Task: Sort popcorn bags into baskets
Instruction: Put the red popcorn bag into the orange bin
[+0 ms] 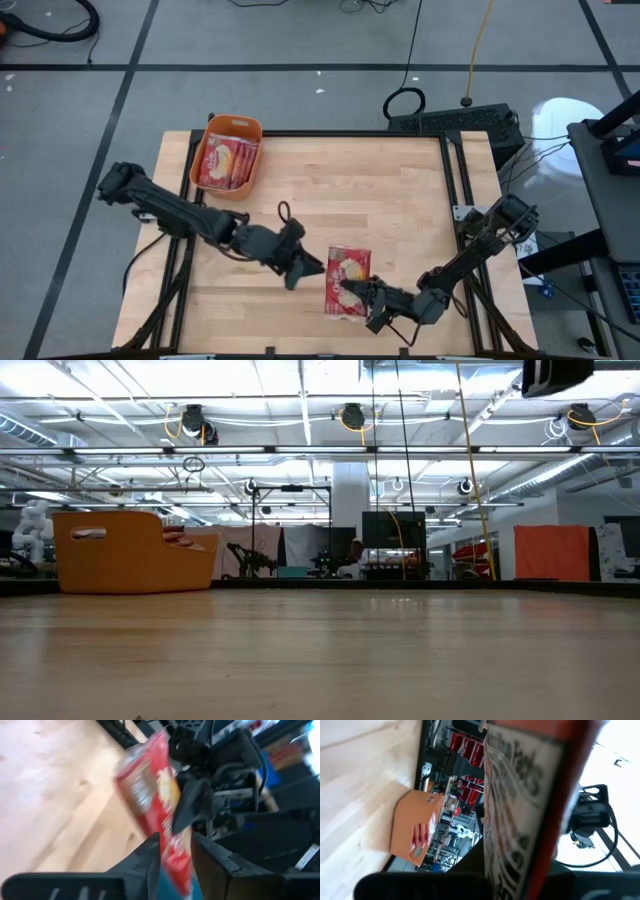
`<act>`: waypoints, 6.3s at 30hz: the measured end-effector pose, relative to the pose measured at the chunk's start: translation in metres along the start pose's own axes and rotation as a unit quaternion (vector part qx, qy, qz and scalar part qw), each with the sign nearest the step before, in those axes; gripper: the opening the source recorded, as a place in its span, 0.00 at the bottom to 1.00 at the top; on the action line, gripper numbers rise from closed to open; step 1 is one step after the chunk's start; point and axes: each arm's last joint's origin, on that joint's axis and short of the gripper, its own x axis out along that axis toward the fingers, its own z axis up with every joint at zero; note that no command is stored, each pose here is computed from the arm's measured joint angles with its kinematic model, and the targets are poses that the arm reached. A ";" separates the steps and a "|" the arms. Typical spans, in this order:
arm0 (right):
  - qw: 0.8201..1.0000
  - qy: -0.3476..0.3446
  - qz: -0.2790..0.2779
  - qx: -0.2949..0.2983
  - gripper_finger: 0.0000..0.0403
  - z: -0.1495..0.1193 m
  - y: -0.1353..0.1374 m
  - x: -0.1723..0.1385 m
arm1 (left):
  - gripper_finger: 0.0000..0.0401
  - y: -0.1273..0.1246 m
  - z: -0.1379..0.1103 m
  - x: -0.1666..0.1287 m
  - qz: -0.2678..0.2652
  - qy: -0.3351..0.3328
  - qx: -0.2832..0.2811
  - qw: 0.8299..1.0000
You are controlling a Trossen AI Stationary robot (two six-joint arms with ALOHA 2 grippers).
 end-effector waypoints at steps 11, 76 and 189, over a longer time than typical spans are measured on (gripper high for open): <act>0.999 0.039 0.006 -0.007 0.07 -0.022 -0.005 0.021 | 0.63 0.026 0.009 -0.016 0.143 0.005 0.086 0.986; 0.995 0.056 0.006 0.078 0.45 -0.025 -0.004 0.025 | 0.09 0.025 0.041 0.020 -0.034 -0.047 0.058 0.997; 0.789 -0.014 0.045 0.613 0.53 -0.067 0.090 0.004 | 0.12 0.223 0.134 -0.272 0.497 0.055 -0.104 0.860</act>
